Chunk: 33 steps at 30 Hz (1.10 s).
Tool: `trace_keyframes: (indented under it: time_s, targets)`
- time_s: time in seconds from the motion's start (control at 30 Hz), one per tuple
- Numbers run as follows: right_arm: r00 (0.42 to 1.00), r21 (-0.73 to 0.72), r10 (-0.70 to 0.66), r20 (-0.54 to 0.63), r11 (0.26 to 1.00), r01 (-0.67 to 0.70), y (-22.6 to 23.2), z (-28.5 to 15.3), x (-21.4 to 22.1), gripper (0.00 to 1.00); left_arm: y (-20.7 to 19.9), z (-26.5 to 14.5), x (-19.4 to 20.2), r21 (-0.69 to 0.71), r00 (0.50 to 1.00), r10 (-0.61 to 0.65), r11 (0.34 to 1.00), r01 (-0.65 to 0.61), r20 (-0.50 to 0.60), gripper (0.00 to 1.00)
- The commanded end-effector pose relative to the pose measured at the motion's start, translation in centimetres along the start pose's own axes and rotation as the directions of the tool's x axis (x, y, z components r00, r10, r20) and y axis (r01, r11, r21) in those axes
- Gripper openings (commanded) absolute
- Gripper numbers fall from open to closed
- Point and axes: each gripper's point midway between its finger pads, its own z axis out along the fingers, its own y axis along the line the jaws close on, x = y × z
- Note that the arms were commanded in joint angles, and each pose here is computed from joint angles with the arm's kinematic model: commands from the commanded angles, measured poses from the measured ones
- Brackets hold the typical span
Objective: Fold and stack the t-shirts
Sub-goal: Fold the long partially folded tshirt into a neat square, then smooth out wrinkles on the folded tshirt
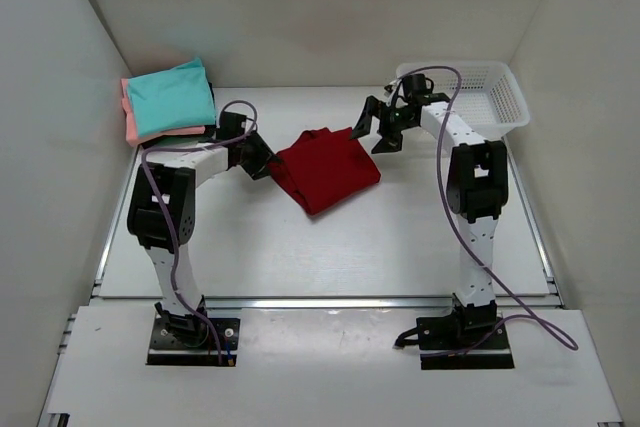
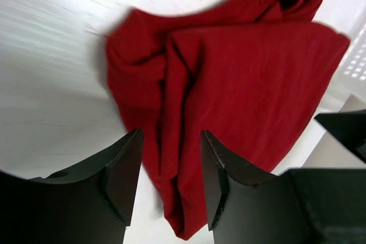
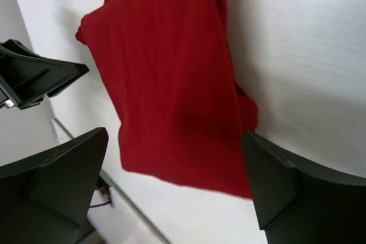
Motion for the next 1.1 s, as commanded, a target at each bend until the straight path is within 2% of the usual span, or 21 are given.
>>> trace_keyframes:
  time_s: [0.0,0.03,0.13,0.33,0.53,0.57,0.6,0.63,0.67,0.7,0.73,0.77,0.87,0.9,0.97,1.03,1.07]
  targets:
    - [0.975,-0.018,-0.189,0.117,0.981,0.192,2.7,-0.7,-3.1,0.99,-1.3,-0.8,-0.7,0.004,0.996,0.033,0.999,-0.034,0.078,0.55]
    - [0.981,-0.008,-0.174,0.081,0.984,0.176,1.4,0.5,-2.4,0.99,-1.1,-0.3,-0.3,-0.003,0.997,0.031,1.000,-0.031,0.065,0.55]
    - [0.973,-0.027,-0.221,0.067,0.974,0.223,1.5,1.7,-2.5,0.99,-0.1,0.9,0.5,-0.051,0.999,0.034,0.998,-0.033,0.027,0.54]
    - [0.977,0.028,-0.211,-0.009,0.977,0.212,-0.7,4.3,-0.5,0.99,0.5,1.4,0.2,-0.071,0.999,0.041,0.997,-0.038,0.033,0.55]
    - [0.970,0.042,-0.243,-0.022,0.969,0.244,-1.3,5.5,-0.3,0.98,1.4,1.5,0.6,-0.089,0.998,0.058,0.994,-0.057,0.009,0.54]
    - [0.970,0.027,-0.241,-0.035,0.970,0.242,-1.2,6.0,0.0,0.88,1.5,1.4,0.6,-0.093,0.998,0.057,0.994,-0.056,0.007,0.54]
    - [0.970,0.015,-0.238,-0.051,0.971,0.239,-1.1,6.2,0.5,0.82,1.9,1.4,0.5,-0.098,0.998,0.060,0.993,-0.059,0.005,0.54]
    - [0.968,-0.007,-0.245,-0.058,0.969,0.245,-1.0,6.5,0.8,0.71,1.9,1.4,0.4,-0.099,0.997,0.072,0.993,-0.071,0.005,0.54]
    - [0.968,-0.033,-0.242,-0.068,0.970,0.241,-0.6,6.5,1.2,0.51,1.8,1.3,0.4,-0.100,0.998,0.070,0.993,-0.069,-0.001,0.53]
    - [0.968,-0.046,-0.239,-0.082,0.971,0.236,-0.3,6.4,1.9,0.41,2.0,1.2,0.2,-0.104,0.997,0.074,0.992,-0.074,0.000,0.53]
    - [0.970,-0.059,-0.214,-0.114,0.976,0.208,-0.7,6.6,3.3,0.23,2.4,1.3,0.3,-0.111,0.997,0.077,0.991,-0.078,-0.011,0.53]
    - [0.966,-0.082,-0.216,-0.142,0.975,0.206,-0.5,6.4,4.8,0.01,2.8,1.3,0.3,-0.121,0.997,0.081,0.989,-0.082,-0.014,0.53]
    - [0.957,-0.076,-0.201,-0.209,0.979,0.189,-0.2,5.7,9.9,0.00,3.5,1.2,-0.1,-0.131,0.996,0.092,0.987,-0.093,-0.016,0.53]
    - [0.953,-0.109,-0.247,-0.178,0.967,0.230,1.9,4.8,10.1,0.01,3.2,0.9,-0.6,-0.115,0.995,0.095,0.989,-0.096,-0.011,0.53]
    - [0.947,-0.113,-0.224,-0.232,0.973,0.203,1.7,4.3,14.3,0.00,3.7,1.0,-0.4,-0.113,0.995,0.094,0.989,-0.097,-0.031,0.53]
    - [0.936,-0.135,-0.251,-0.245,0.965,0.223,3.5,3.8,16.4,0.09,4.0,1.0,-0.4,-0.116,0.994,0.099,0.988,-0.103,-0.041,0.52]
    - [0.933,-0.123,-0.252,-0.257,0.966,0.227,3.2,3.8,17.3,0.20,4.0,0.9,-0.4,-0.117,0.994,0.103,0.987,-0.108,-0.043,0.52]
